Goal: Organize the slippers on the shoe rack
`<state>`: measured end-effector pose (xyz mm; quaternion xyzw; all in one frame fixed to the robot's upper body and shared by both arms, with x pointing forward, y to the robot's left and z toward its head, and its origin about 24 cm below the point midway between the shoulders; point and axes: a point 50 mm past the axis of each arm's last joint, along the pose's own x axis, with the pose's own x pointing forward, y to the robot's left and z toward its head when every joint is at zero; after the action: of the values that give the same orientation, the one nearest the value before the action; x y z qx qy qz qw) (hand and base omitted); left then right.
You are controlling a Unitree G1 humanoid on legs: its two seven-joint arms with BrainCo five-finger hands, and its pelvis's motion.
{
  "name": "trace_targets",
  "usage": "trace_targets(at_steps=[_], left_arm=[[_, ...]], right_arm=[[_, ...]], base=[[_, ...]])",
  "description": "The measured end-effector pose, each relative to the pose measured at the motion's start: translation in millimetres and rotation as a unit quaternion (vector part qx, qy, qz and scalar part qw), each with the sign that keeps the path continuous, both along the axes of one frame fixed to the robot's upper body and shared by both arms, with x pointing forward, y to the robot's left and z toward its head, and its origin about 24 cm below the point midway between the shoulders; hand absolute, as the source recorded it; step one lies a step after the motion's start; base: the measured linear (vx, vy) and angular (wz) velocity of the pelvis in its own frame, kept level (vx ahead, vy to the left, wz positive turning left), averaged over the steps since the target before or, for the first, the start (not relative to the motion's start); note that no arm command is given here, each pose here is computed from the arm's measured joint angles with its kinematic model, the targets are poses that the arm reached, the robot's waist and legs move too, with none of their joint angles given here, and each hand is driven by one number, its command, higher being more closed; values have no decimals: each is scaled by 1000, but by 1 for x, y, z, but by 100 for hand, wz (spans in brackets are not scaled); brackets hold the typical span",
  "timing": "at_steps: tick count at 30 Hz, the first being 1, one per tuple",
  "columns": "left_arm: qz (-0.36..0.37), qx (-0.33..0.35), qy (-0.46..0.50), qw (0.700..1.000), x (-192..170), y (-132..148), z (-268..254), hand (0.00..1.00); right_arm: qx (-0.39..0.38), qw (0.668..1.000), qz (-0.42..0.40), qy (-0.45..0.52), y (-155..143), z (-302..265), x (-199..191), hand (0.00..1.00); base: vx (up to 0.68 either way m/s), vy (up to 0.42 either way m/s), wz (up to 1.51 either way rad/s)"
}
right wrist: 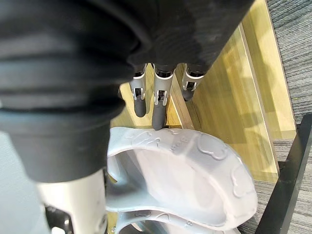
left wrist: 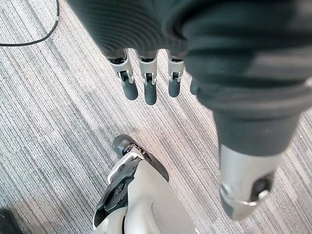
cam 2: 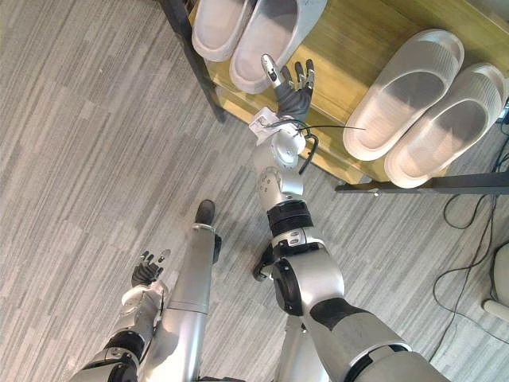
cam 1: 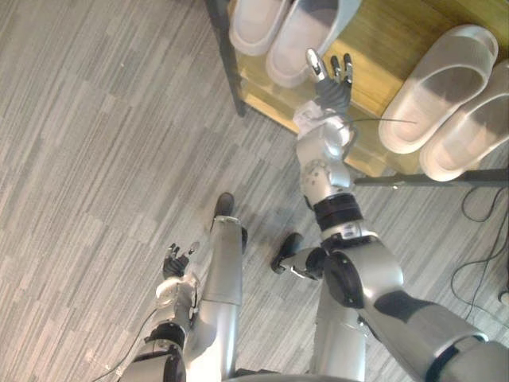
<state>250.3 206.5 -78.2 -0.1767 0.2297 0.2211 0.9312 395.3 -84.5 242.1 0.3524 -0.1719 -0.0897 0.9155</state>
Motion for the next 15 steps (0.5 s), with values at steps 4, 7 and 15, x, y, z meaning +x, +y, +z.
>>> trace_targets(at_steps=[4,7,15], left_arm=[[0,-3,-1,1000,0,-2,0,0],[1,-4,-2,1000,1,-2,0,0],[16,-29,-12,999,3,-5,2,0]], right_arm=[[-2,1000,1,4,1,-1,0,0],[-12,1000,-1,9,1,-2,1,0],[-56,997,-28,39,-9,-31,-5,0]], base=[[30,30,-3],[31,27,-4],[26,38,-12]])
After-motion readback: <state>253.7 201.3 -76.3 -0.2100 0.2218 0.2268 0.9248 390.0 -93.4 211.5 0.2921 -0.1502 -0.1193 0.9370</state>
